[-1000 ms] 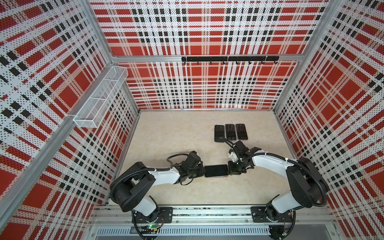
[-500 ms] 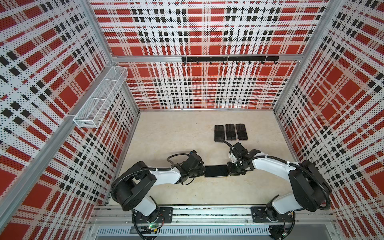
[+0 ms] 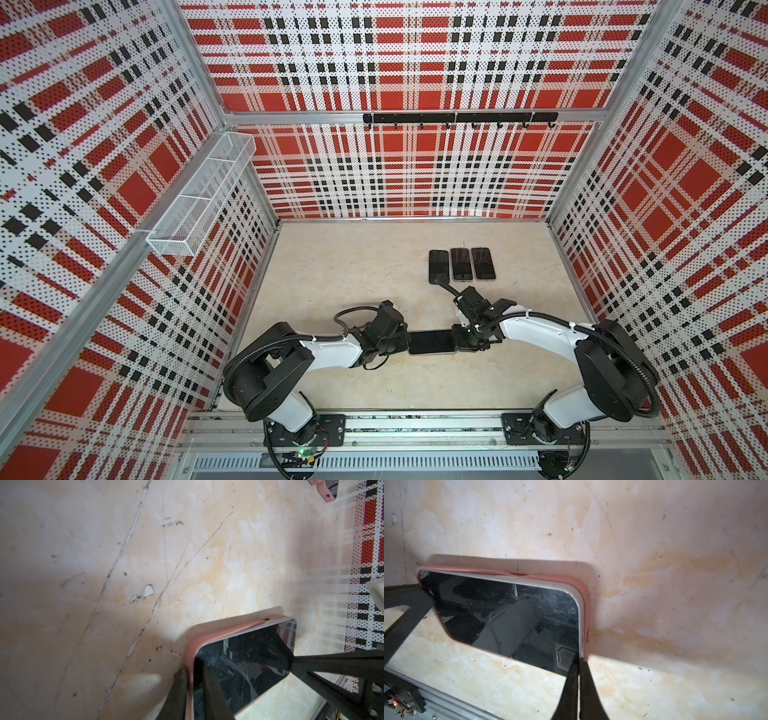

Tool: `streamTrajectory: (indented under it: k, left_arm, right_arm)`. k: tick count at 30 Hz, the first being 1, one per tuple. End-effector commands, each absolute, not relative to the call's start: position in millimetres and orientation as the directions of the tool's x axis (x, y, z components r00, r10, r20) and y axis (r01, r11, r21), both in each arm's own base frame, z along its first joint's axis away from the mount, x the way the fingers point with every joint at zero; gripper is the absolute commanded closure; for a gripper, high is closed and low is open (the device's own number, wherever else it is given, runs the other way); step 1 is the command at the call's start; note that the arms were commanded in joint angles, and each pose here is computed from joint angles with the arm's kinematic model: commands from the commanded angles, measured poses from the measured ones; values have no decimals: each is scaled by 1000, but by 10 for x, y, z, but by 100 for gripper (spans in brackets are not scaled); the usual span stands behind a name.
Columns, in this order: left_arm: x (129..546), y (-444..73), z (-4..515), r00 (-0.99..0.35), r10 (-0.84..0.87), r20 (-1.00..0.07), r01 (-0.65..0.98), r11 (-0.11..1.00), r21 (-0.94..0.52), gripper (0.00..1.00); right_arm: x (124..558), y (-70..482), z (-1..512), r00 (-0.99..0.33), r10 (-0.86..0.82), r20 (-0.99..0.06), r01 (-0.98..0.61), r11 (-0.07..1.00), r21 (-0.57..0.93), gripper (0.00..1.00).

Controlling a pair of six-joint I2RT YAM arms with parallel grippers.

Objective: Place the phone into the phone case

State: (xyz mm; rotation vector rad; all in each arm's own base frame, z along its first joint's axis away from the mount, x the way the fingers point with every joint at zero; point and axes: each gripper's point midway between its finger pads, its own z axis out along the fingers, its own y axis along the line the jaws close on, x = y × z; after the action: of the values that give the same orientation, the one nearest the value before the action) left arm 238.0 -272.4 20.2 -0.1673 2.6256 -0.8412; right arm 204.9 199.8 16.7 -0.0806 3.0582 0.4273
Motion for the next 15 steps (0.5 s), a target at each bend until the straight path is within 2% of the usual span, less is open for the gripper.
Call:
streamTrajectory:
  k: [1, 7, 11, 15]
  left_arm:
    - [2211, -2771, -26, -951, -158, -266, 14, 837, -547, 83]
    - [2218, -2766, -23, -950, -154, -271, 18, 841, -540, 83]
    - [2242, -2728, 11, -946, -159, -282, 17, 847, -532, 83]
    - [2281, -2657, 48, -939, -168, -300, 14, 854, -520, 83]
  right_arm:
    - [1306, 1881, -681, -971, -110, 212, -71, 981, 182, 95]
    - [1296, 1855, -761, -971, -116, 210, -88, 986, 142, 94]
    - [1598, 1936, -394, -985, -139, 99, -125, 983, 137, 90]
    - [1964, 1952, 189, -991, -125, -47, -131, 978, 162, 84]
